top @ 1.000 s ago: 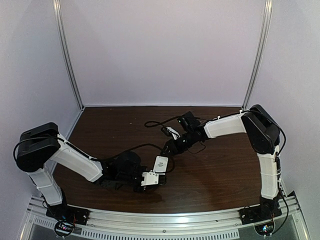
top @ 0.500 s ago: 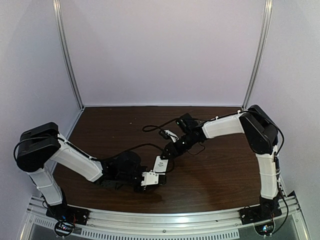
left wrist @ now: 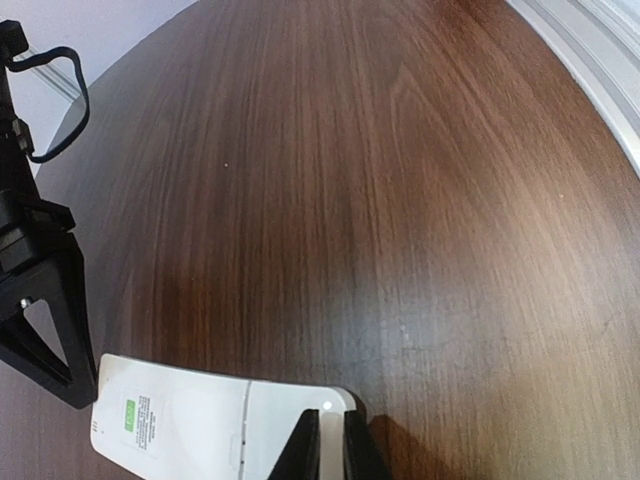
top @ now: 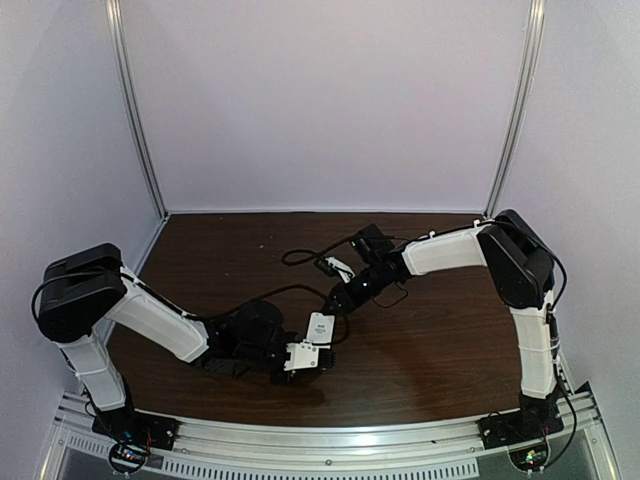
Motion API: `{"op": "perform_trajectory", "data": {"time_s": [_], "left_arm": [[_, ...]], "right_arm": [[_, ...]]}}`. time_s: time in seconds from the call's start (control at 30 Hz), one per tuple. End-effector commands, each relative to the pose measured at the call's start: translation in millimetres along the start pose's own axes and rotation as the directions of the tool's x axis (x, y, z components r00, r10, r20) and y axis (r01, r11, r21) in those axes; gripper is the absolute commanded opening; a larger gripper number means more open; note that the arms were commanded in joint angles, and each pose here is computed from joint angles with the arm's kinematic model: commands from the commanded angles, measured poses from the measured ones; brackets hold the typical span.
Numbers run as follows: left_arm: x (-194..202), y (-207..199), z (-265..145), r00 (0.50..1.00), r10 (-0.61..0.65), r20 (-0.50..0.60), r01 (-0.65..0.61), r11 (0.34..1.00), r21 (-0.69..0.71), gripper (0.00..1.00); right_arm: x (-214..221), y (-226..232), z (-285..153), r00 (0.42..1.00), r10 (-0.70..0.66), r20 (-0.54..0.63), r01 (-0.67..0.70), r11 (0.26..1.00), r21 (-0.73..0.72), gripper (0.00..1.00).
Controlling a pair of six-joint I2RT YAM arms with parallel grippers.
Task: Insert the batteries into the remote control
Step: Press the battery cover on the remote control.
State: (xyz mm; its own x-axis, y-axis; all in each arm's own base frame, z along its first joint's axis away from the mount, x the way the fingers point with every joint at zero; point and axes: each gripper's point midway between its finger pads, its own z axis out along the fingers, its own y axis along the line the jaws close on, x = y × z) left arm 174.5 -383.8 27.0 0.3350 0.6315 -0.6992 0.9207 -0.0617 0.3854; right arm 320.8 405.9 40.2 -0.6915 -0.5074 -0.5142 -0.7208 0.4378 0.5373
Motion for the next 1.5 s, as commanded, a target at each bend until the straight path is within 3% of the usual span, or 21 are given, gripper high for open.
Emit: {"op": "perform_trajectory", "data": {"time_s": [0.0, 0.3, 0.63, 0.87, 1.47], "left_arm": [[42.6, 13.6, 3.9, 0.990, -0.033, -0.137, 0.027, 0.998, -0.050, 0.11], [51.7, 12.2, -1.6, 0.983, -0.028, -0.184, 0.021, 0.999, -0.044, 0.21], [61.6, 7.0, -10.3, 0.975, -0.030, -0.220, 0.020, 0.999, -0.046, 0.21], [64.7, 17.4, -8.5, 0.972, -0.018, -0.234, -0.001, 0.996, -0.084, 0.17], [74.6, 39.9, -1.3, 0.959, -0.010, -0.283, -0.030, 0.990, -0.138, 0.18]], "right_arm": [[30.2, 9.7, 17.4, 0.994, 0.019, -0.108, -0.023, 0.999, -0.034, 0.06], [34.3, 11.0, 20.0, 0.991, 0.003, -0.131, -0.007, 1.000, -0.027, 0.06], [34.2, 9.5, 20.1, 0.991, -0.002, -0.135, -0.001, 1.000, -0.016, 0.06], [38.8, 18.7, 26.2, 0.987, -0.013, -0.158, 0.007, 0.999, -0.040, 0.06], [54.4, 28.1, 33.9, 0.974, -0.047, -0.220, 0.029, 0.996, -0.085, 0.05]]}}
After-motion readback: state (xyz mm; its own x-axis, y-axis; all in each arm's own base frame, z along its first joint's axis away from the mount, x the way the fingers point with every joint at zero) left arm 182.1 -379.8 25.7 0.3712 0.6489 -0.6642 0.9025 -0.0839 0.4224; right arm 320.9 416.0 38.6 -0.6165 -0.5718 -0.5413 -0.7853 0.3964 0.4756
